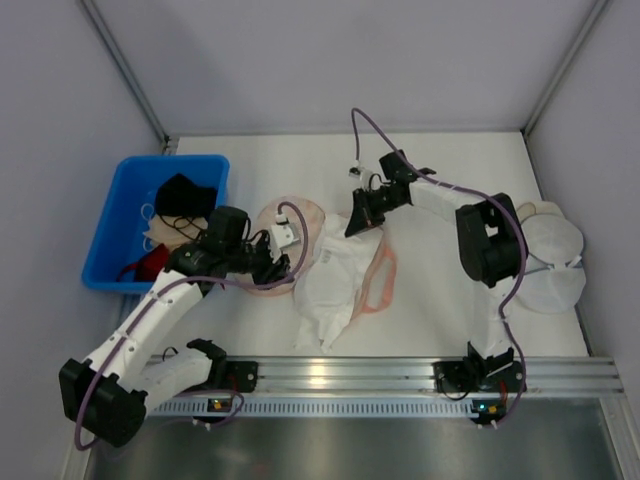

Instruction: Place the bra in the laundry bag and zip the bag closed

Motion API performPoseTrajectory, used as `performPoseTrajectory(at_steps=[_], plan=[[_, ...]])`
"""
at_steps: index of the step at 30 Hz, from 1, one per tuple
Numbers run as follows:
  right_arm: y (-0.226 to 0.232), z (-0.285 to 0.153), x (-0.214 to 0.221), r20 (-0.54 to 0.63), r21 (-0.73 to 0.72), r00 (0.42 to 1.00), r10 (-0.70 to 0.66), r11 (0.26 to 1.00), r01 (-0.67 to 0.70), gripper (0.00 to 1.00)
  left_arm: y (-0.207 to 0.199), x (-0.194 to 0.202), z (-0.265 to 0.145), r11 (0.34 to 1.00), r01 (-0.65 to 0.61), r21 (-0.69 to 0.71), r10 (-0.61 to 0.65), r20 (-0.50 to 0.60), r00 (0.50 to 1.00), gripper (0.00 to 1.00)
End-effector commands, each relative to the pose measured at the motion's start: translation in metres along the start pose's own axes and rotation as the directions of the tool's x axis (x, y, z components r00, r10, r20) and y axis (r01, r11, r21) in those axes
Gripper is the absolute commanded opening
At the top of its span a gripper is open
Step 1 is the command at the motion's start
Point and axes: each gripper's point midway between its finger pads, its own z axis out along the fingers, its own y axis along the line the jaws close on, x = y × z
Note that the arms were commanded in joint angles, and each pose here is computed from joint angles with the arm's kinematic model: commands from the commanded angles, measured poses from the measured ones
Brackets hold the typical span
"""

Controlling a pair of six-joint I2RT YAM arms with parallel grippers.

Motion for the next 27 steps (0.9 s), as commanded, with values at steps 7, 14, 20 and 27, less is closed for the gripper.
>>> performPoseTrajectory(at_steps=[7, 14, 20, 27], plan=[[0.001, 0.025, 0.028, -0.084, -0.025, 0.996, 0.014, 1.000, -0.016, 0.03, -0.055, 0.091, -0.009, 0.870, -0.335, 0.361, 0.420, -0.187, 0.888, 0.43], [-0.014, 0.024, 0.042, -0.121, 0.049, 0.993, 0.008, 0.999, -0.002, 0.23, -0.093, 0.125, 0.011, 0.707, -0.376, 0.599, 0.590, -0.206, 0.781, 0.56], [-0.013, 0.019, 0.042, -0.122, 0.060, 0.992, -0.026, 0.998, 0.034, 0.37, -0.097, 0.128, 0.045, 0.657, -0.446, 0.608, 0.663, -0.183, 0.726, 0.55], [-0.003, 0.009, 0.030, -0.099, 0.069, 0.993, -0.061, 0.995, 0.068, 0.50, -0.098, 0.142, 0.071, 0.626, -0.493, 0.604, 0.714, -0.190, 0.674, 0.51]])
